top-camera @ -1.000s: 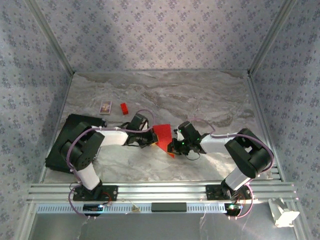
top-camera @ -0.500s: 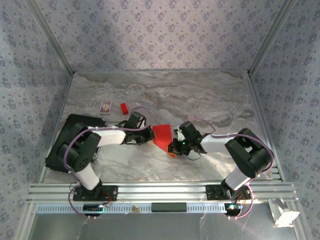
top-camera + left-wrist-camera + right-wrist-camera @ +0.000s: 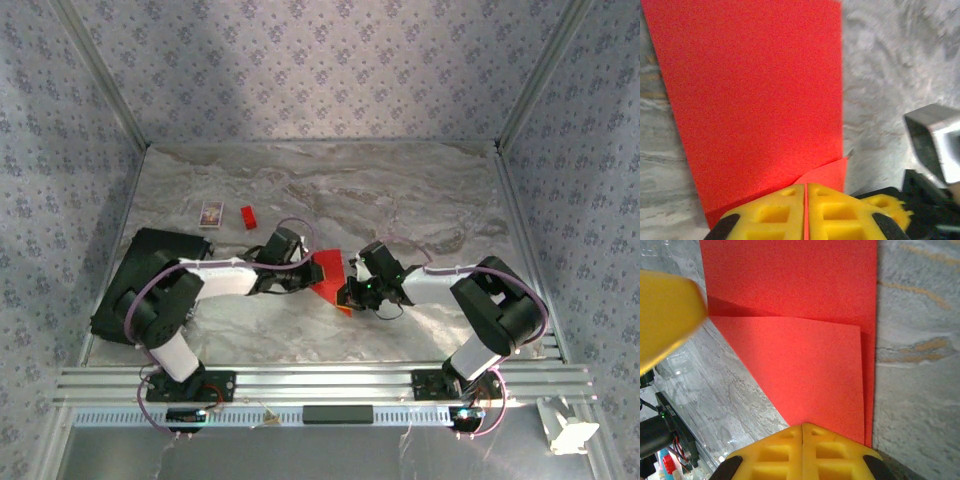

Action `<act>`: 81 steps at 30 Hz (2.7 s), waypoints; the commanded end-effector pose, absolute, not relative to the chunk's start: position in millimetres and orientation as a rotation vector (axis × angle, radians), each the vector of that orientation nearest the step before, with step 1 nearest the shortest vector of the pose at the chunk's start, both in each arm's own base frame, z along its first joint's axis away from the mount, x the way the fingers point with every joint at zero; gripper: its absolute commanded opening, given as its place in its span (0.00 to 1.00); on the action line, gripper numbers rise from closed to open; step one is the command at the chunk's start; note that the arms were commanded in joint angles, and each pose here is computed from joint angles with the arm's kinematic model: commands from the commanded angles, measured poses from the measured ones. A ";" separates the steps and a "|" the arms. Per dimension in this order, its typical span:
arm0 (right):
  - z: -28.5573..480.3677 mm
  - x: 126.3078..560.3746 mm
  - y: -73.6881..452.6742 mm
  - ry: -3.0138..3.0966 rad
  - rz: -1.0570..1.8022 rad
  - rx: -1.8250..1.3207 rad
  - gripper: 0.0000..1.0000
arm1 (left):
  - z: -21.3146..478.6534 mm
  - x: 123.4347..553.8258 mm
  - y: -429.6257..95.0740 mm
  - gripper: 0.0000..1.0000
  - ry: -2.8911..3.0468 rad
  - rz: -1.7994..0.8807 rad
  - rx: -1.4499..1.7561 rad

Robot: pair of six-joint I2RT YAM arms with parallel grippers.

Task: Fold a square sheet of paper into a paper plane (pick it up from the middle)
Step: Third fold the triangle at the center of the table.

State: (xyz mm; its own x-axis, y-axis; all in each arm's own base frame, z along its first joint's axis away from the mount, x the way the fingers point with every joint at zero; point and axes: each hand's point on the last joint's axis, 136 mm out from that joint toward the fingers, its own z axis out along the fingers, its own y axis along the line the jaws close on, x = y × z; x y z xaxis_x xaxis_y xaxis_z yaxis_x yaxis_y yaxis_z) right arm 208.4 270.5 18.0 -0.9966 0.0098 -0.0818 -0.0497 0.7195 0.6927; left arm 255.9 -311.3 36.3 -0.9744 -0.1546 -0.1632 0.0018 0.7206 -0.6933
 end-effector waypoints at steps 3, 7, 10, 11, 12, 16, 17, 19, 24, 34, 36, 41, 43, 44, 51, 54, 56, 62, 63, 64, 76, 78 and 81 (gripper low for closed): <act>4.6 199.3 255.1 2.935 1.037 -0.002 0.00 | 10.2 249.0 -312.5 0.07 2.797 -1.080 -0.119; 28.0 212.8 267.6 2.865 1.073 -0.054 0.00 | -0.1 242.2 -305.5 0.05 2.835 -1.034 -0.104; 39.5 218.6 282.1 2.833 1.082 -0.140 0.00 | -3.6 237.7 -301.9 0.03 2.855 -1.017 -0.094; 40.6 220.0 287.4 2.832 1.092 -0.159 0.00 | -4.2 236.9 -301.3 0.03 2.856 -1.016 -0.092; 39.9 221.2 291.7 2.834 1.102 -0.168 0.00 | -4.6 236.8 -300.5 0.03 2.857 -1.014 -0.094; 32.0 225.3 308.7 2.852 1.127 -0.196 0.00 | -4.1 237.4 -302.2 0.01 2.859 -1.015 -0.086; 23.8 224.1 307.7 2.880 1.101 -0.193 0.00 | -4.1 237.5 -302.0 0.01 2.861 -1.013 -0.087; 10.7 219.8 301.9 2.927 1.054 -0.178 0.00 | -4.1 237.5 -301.9 0.01 2.862 -1.013 -0.092; 1.0 202.5 283.4 2.949 1.034 -0.162 0.01 | -7.3 234.8 -299.9 0.00 2.873 -1.007 -0.089; 6.1 180.6 259.6 2.941 1.061 -0.176 0.04 | -10.6 236.0 -298.4 0.00 2.881 -1.017 -0.094; 4.2 170.7 253.5 2.959 1.069 -0.188 0.05 | -11.1 235.5 -299.6 0.00 2.885 -1.025 -0.094; -2.8 153.6 231.2 2.978 1.045 -0.150 0.05 | -14.3 235.0 -300.1 0.00 2.888 -1.031 -0.108; -2.9 149.7 224.7 2.969 1.056 -0.119 0.05 | -15.5 233.9 -300.1 0.00 2.893 -1.035 -0.112; -3.1 147.5 222.1 2.962 1.061 -0.107 0.05 | -15.5 234.0 -300.0 0.00 2.893 -1.037 -0.113; 6.4 151.5 205.5 2.896 0.982 -0.035 0.05 | -13.6 232.9 -302.0 0.00 2.868 -1.076 -0.163; 18.7 161.7 197.7 2.841 0.917 -0.017 0.06 | -10.5 231.5 -306.3 0.01 2.835 -1.124 -0.229; 25.5 169.2 190.3 2.808 0.856 0.000 0.07 | -7.5 228.7 -311.6 0.01 2.818 -1.141 -0.252; 38.9 194.4 172.2 2.666 0.718 0.082 0.26 | 14.2 222.6 -331.7 0.05 2.739 -1.180 -0.257; 43.6 198.8 174.6 2.631 0.730 0.068 0.30 | 19.1 222.7 -331.8 0.08 2.728 -1.171 -0.245; 47.1 202.1 176.8 2.605 0.741 0.052 0.32 | 23.7 223.9 -330.2 0.10 2.719 -1.158 -0.239; 58.6 225.8 190.8 2.607 0.745 -0.011 0.46 | 52.2 240.1 -292.8 0.45 2.646 -0.991 -0.186; 59.1 227.5 196.6 2.604 0.779 -0.022 0.46 | 50.4 241.0 -288.7 0.47 2.639 -0.997 -0.210; 56.4 226.2 199.4 2.628 0.786 -0.041 0.46 | 50.5 241.0 -287.2 0.50 2.635 -0.995 -0.206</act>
State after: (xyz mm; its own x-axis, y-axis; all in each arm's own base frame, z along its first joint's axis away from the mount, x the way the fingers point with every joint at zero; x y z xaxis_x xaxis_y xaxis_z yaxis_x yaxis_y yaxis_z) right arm 223.0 191.8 49.5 -0.9190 0.1082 -0.3791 -0.1079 0.8558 0.5059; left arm 241.4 -292.5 47.7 -0.9436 -0.2469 -0.2206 -0.0356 0.7381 -0.6737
